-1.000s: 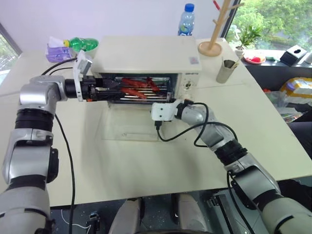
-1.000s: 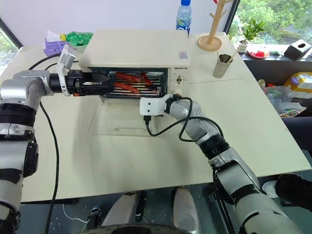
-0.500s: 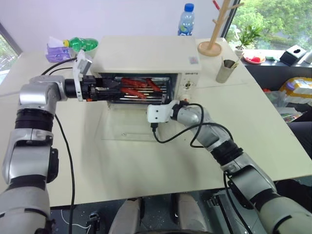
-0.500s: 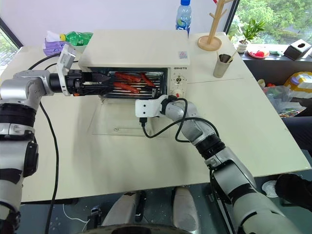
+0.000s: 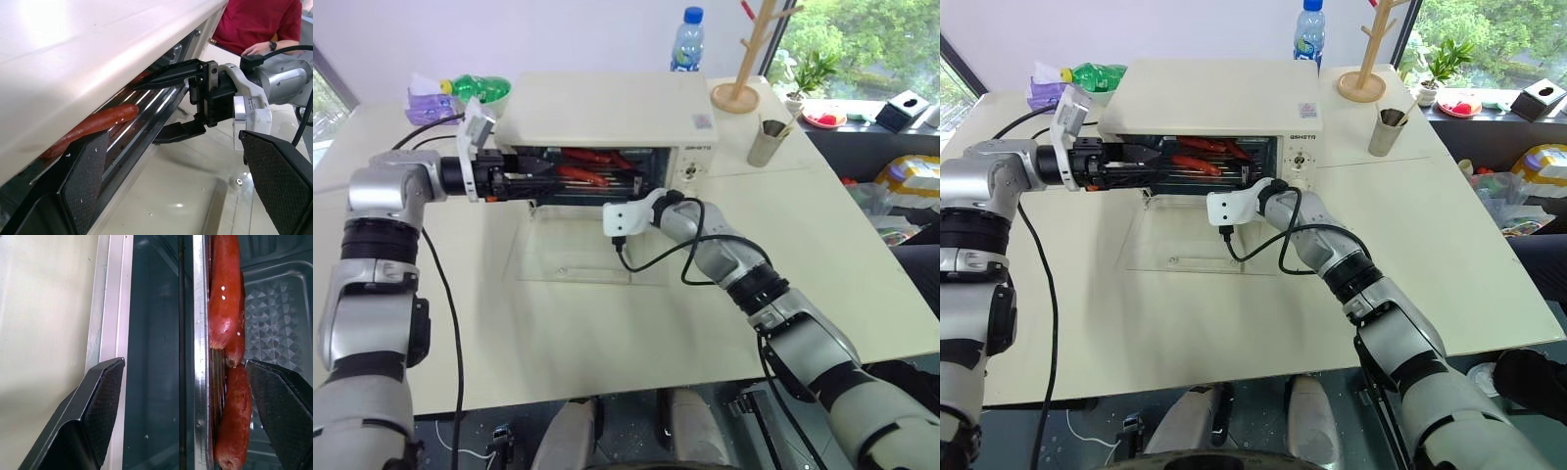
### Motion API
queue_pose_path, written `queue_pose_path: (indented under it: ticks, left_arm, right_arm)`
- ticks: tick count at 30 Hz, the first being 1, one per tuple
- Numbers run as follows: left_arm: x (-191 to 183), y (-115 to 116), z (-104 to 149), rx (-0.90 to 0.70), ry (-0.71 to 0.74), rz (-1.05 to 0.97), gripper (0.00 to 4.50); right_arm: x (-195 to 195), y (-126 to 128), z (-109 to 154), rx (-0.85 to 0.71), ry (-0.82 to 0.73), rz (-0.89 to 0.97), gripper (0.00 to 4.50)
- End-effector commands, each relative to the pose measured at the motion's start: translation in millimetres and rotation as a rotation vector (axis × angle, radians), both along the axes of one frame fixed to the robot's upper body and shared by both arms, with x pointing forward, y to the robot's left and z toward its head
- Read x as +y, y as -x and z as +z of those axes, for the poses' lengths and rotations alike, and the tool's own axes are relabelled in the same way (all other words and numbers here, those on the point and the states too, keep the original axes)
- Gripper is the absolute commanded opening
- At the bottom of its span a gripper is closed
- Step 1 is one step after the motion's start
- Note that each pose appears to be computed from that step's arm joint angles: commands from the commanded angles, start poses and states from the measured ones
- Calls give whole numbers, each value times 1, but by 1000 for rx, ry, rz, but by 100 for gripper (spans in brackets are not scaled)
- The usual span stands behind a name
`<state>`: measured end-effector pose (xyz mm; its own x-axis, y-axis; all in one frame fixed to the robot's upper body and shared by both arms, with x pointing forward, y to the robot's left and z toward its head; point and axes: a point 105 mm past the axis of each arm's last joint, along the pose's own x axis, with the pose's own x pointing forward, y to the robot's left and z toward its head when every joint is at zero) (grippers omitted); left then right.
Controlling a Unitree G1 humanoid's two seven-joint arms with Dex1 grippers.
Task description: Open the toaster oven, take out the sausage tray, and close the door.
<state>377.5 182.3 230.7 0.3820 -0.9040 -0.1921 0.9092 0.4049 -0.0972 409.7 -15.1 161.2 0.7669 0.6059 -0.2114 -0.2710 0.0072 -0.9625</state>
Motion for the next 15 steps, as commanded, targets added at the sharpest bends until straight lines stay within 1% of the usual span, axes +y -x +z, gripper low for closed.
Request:
queue_pose_path:
  ticks: [1, 4, 8, 10, 15]
  left_arm:
    - [4, 3, 15, -58, 7, 6, 450]
    - [4, 3, 15, -59, 8, 6, 450]
    - [4, 2, 14, -57, 6, 6, 450]
    - [3, 1, 14, -56, 6, 5, 450]
    - [0, 0, 14, -59, 6, 1, 450]
  right_arm:
    - [1, 5, 12, -37, 61, -12, 402]
    - [6, 15, 15, -17, 47, 4, 402]
    - [12, 28, 24, -28, 46, 30, 402]
    - [13, 27, 26, -27, 40, 23, 402]
    - [12, 16, 20, -29, 55, -3, 402]
